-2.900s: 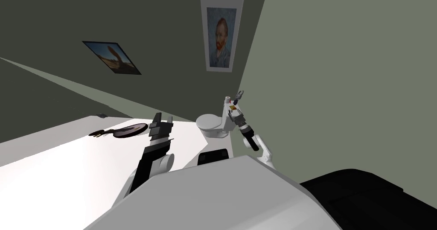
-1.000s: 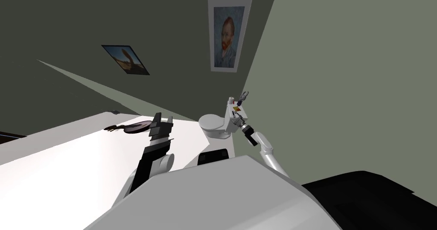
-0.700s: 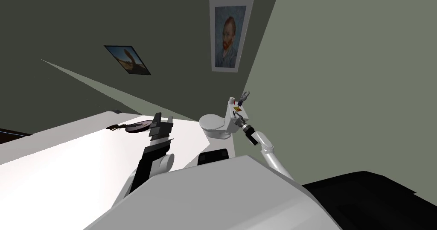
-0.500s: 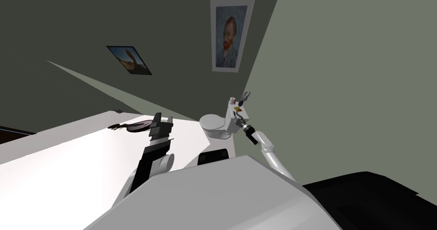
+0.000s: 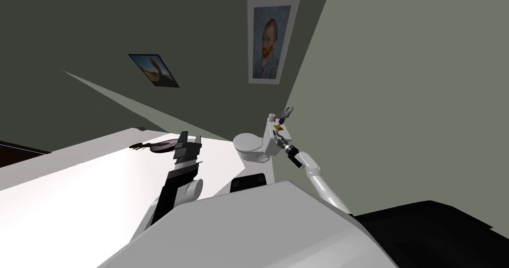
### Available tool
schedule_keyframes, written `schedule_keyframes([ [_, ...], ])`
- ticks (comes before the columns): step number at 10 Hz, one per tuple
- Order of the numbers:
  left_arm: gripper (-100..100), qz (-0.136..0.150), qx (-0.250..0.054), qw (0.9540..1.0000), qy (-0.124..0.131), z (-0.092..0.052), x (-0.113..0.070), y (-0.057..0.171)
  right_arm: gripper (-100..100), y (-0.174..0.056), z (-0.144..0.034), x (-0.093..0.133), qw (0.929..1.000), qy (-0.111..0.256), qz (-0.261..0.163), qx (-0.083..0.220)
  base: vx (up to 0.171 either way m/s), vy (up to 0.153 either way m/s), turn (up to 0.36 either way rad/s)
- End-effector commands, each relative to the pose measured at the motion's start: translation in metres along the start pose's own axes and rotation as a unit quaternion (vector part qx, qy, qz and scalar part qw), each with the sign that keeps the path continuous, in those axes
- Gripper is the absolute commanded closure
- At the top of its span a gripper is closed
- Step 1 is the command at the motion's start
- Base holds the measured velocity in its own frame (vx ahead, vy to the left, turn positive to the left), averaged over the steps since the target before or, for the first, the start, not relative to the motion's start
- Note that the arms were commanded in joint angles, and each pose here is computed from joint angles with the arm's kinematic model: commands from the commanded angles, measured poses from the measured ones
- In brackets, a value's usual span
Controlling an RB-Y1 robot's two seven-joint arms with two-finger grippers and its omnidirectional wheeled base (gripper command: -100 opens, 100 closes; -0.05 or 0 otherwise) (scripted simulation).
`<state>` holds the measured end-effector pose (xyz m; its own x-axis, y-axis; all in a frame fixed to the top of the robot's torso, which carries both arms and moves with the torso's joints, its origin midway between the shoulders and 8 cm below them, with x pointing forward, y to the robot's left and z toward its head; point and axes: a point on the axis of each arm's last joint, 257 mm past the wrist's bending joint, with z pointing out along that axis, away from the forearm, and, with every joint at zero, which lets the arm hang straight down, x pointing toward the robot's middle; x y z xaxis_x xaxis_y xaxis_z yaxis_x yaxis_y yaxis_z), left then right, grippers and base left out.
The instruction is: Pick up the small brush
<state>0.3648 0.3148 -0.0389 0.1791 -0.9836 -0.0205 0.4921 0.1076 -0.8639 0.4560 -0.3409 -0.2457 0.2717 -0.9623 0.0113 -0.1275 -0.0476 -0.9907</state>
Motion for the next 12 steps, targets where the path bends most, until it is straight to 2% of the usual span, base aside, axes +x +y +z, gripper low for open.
schedule_keyframes([
  [1,0,0.000,0.000,1.0000,0.000,0.000,0.000,0.000,-100,0.000,0.000,0.000,1.0000,0.000,0.000,0.000,0.000,0.000,0.000],
  [2,0,0.000,0.000,1.0000,0.000,0.000,0.000,0.000,0,0.001,0.000,0.001,1.0000,0.000,-0.005,-0.001,0.000,0.000,0.000],
  [3,0,0.000,0.000,1.0000,0.000,0.000,0.000,0.000,-100,0.000,0.002,0.014,0.9998,0.018,-0.002,-0.002,-0.027,0.001,0.219],
  [6,0,0.000,0.000,1.0000,0.000,0.000,0.000,0.000,-100,-0.001,0.006,0.040,0.9986,0.053,0.003,-0.002,-0.075,-0.020,0.260],
  [7,0,0.000,0.000,1.0000,0.000,0.000,0.000,0.000,-100,0.002,0.003,0.033,0.9990,0.044,0.003,-0.004,-0.041,-0.012,0.045],
  [8,0,0.000,0.000,1.0000,0.000,0.000,0.000,0.000,100,0.002,0.003,0.035,0.9989,0.046,0.003,-0.004,-0.008,-0.002,-0.009],
  [12,0,0.000,0.000,1.0000,0.000,0.000,0.000,0.000,100,0.001,0.003,0.035,0.9989,0.046,0.003,-0.004,0.000,0.000,0.000],
])
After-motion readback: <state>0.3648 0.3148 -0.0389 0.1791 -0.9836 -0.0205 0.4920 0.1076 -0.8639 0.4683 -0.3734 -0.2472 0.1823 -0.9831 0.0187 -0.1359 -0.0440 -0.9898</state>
